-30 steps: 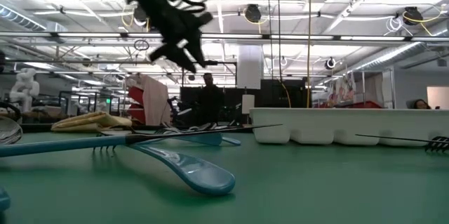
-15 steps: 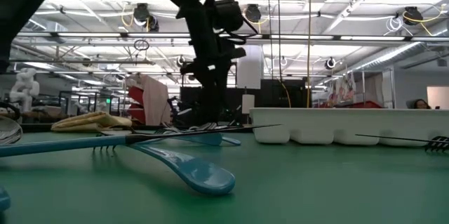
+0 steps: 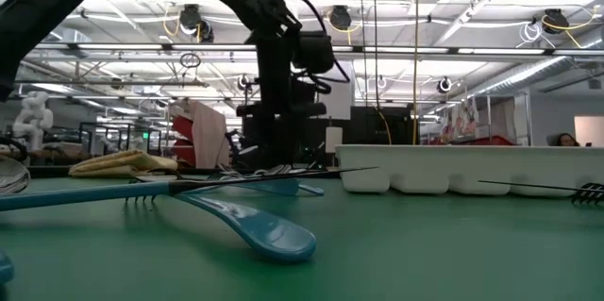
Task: Sort silverware
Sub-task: Put the blue table knife into the silverware tray with the other blue table knife
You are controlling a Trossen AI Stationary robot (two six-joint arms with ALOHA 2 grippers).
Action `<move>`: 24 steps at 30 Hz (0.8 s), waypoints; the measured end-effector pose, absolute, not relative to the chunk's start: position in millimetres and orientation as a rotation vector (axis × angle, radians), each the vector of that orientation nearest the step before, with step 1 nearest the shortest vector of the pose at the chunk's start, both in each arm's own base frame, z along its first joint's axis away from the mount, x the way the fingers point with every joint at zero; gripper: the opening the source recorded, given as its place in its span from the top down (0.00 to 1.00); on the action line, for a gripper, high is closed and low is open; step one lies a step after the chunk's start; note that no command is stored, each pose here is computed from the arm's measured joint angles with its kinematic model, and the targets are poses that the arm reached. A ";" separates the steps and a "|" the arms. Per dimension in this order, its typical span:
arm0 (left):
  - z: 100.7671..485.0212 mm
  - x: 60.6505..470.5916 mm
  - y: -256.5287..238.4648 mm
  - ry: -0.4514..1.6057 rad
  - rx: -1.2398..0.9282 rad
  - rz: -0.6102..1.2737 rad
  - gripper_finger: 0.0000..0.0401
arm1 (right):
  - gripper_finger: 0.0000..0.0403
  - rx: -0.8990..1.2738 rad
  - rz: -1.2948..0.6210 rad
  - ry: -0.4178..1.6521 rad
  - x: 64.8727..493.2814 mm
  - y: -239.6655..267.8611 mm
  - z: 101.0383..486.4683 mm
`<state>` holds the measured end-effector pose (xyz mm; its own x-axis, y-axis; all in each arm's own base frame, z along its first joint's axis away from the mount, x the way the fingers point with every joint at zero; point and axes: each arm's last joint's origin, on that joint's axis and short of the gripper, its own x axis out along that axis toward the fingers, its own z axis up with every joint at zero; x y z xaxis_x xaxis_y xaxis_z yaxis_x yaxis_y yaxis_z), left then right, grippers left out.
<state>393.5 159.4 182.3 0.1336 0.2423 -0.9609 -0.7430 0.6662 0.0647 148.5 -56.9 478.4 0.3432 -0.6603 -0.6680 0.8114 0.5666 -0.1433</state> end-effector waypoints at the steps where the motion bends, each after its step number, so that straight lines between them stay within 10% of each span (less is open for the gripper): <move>1: 179.1 394.3 159.5 1.250 -0.492 0.757 0.64 | 0.47 0.230 -0.967 0.750 148.5 -56.9 478.4; 24: 149.2 401.3 164.3 1.270 -0.502 0.793 0.64 | 0.47 0.208 -0.948 0.766 148.8 -56.8 478.3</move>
<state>401.3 164.3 149.2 0.0936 0.2444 -0.9651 -0.7600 0.6438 0.0893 148.8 -56.8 478.3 0.3470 -0.6546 -0.6716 0.7944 0.5858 -0.1606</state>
